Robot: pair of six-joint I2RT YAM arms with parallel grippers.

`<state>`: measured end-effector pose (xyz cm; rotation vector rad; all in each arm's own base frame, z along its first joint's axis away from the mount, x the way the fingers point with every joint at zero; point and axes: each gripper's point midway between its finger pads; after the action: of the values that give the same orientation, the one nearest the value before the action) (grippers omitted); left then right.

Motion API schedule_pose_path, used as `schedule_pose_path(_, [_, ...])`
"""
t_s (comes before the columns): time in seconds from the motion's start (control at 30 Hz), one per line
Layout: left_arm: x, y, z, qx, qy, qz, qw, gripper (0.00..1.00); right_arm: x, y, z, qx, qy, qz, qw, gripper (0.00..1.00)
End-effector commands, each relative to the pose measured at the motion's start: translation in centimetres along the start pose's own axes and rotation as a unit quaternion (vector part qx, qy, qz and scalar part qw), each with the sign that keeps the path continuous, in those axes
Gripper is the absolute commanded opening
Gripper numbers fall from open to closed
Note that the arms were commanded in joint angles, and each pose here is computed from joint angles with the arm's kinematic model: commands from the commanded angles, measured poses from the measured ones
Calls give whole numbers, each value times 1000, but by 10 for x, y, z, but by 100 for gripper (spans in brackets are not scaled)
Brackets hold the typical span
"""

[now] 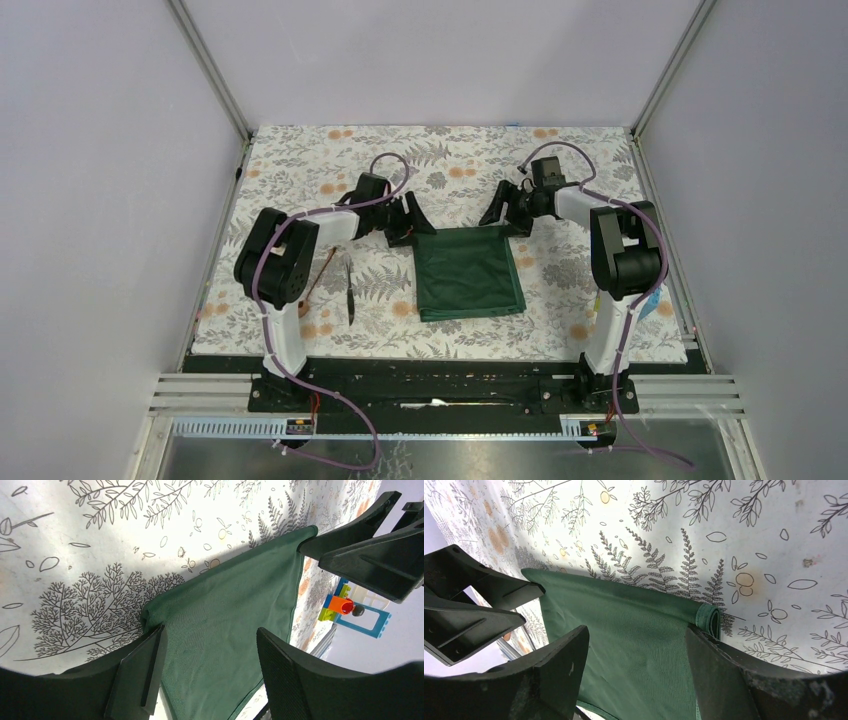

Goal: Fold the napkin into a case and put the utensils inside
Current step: Smooth out the square-folded napkin at the center of the board.

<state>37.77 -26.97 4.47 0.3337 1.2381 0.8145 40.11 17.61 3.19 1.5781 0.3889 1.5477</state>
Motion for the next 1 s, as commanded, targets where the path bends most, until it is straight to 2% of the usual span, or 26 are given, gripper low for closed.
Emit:
schedule_pose_path(0.0, [-24, 16, 16, -25, -39, -25, 999, 72, 25, 18, 9, -10, 8, 27, 1000, 78])
schedule_pose_path(0.13, [-55, 24, 27, -26, -32, -79, 996, 72, 61, 30, 10, -9, 4, 99, 995, 79])
schedule_pose_path(0.27, [-59, 11, 32, -28, -18, -100, 994, 72, 62, 15, 8, 9, -16, 126, 992, 80])
schedule_pose_path(0.47, [-5, -13, 21, -18, 23, -45, 999, 71, 18, -8, 7, 2, -26, 64, 998, 81])
schedule_pose_path(0.63, [13, -5, 26, -24, -10, 18, 999, 73, -21, -6, 13, -17, -19, -15, 1000, 82])
schedule_pose_path(0.7, [7, 8, 34, -36, -35, 38, 998, 73, -30, 5, 21, -37, -4, -57, 998, 82])
schedule_pose_path(0.8, [-34, 39, 47, -58, -86, 17, 994, 74, -16, 31, 30, -69, 19, -68, 995, 84])
schedule_pose_path(0.9, [-69, 61, 33, -48, -109, -23, 993, 75, 15, 59, 29, -87, 45, -48, 994, 86])
schedule_pose_path(0.97, [-82, 70, 12, -37, -111, -49, 992, 75, 38, 66, 16, -74, 55, -11, 996, 88])
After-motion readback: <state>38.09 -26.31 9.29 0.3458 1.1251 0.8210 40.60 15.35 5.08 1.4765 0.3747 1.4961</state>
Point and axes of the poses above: each gripper's point midway between its finger pads, its own y axis back along the fingers, its own x axis along the line the jaws close on, z = x × y, and after that the axes turned 7 degrees about -y, right-handed
